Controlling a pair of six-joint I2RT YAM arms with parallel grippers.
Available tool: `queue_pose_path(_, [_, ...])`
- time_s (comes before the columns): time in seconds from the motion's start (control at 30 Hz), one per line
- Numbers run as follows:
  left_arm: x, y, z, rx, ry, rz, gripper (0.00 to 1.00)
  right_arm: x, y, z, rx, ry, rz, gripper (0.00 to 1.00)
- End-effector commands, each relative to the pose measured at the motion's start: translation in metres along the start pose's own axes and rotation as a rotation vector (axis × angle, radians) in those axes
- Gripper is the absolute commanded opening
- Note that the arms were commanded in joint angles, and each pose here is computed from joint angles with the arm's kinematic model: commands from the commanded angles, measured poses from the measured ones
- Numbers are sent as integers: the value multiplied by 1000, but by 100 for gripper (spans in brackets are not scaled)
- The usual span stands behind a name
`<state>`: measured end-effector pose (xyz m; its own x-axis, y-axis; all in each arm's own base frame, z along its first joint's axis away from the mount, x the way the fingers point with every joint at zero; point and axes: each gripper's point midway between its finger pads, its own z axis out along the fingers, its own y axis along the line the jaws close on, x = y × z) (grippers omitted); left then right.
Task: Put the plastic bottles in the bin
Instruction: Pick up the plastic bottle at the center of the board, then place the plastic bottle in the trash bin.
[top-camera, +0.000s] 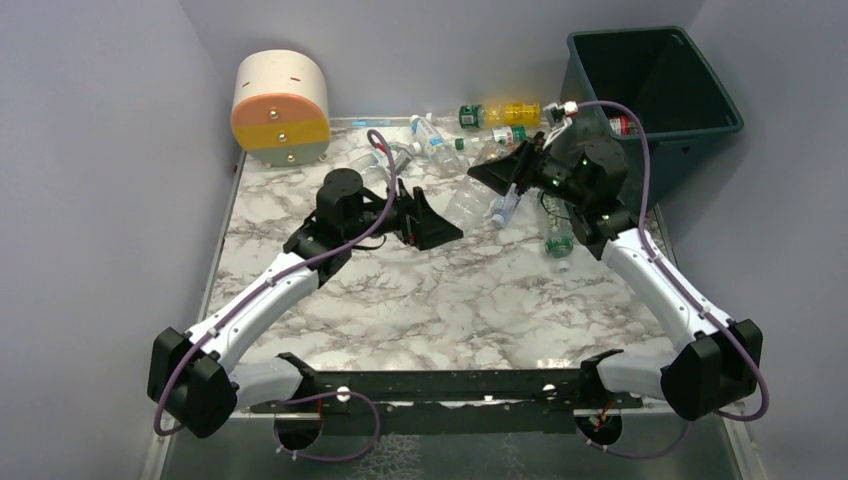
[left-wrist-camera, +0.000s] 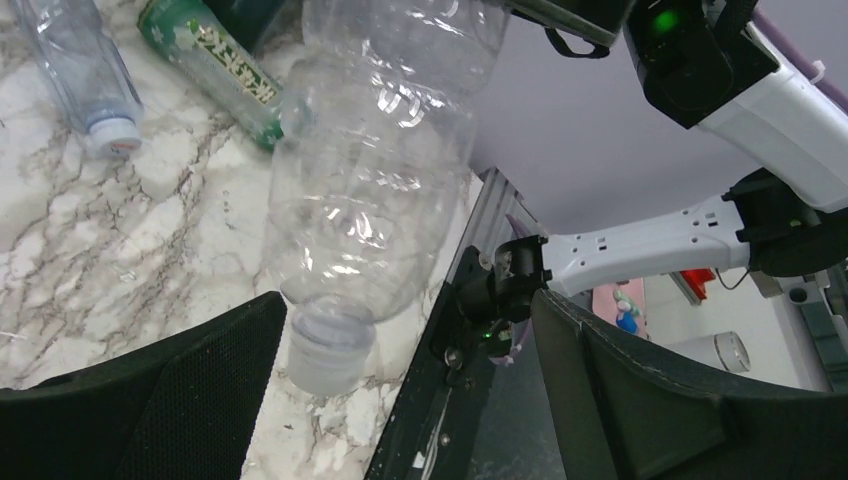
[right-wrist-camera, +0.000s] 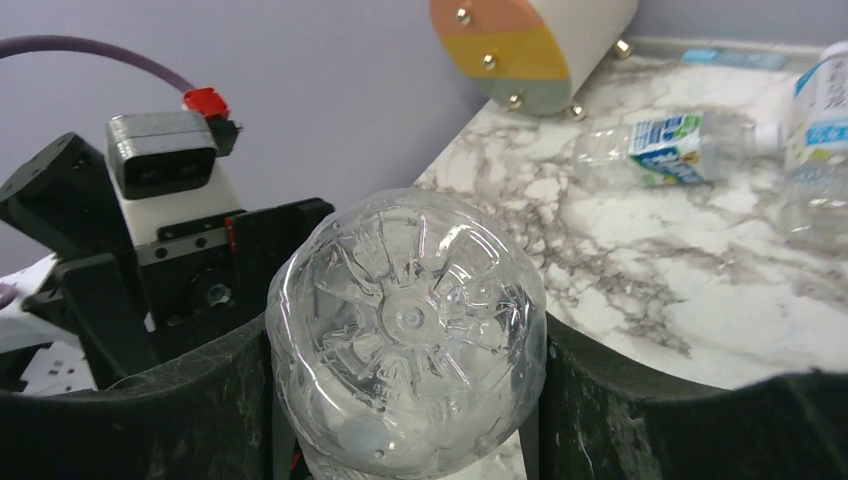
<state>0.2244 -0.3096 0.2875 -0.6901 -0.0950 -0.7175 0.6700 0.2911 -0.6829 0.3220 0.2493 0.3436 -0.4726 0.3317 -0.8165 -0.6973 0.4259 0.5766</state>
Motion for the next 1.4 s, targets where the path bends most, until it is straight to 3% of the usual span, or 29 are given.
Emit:
queue_pose_path(0.0, [-18,-19,-15,22,-35,64,99,-26,-9,-1,111,-39,-104,53])
queue_pose_path(0.53, [-5,-3,-20,-9,-32,43,99,-154,-22,-15,478,-219,-453,53])
queue_pose_path(0.97, [4,3,-22,-18,-16,30,99,-263,-67,-72,1012,-440,-710,51])
queue_pose_path(1.37, [7,4,-23,-22,-6,26,99,-328,-77,-124,1346,-582,-935,51])
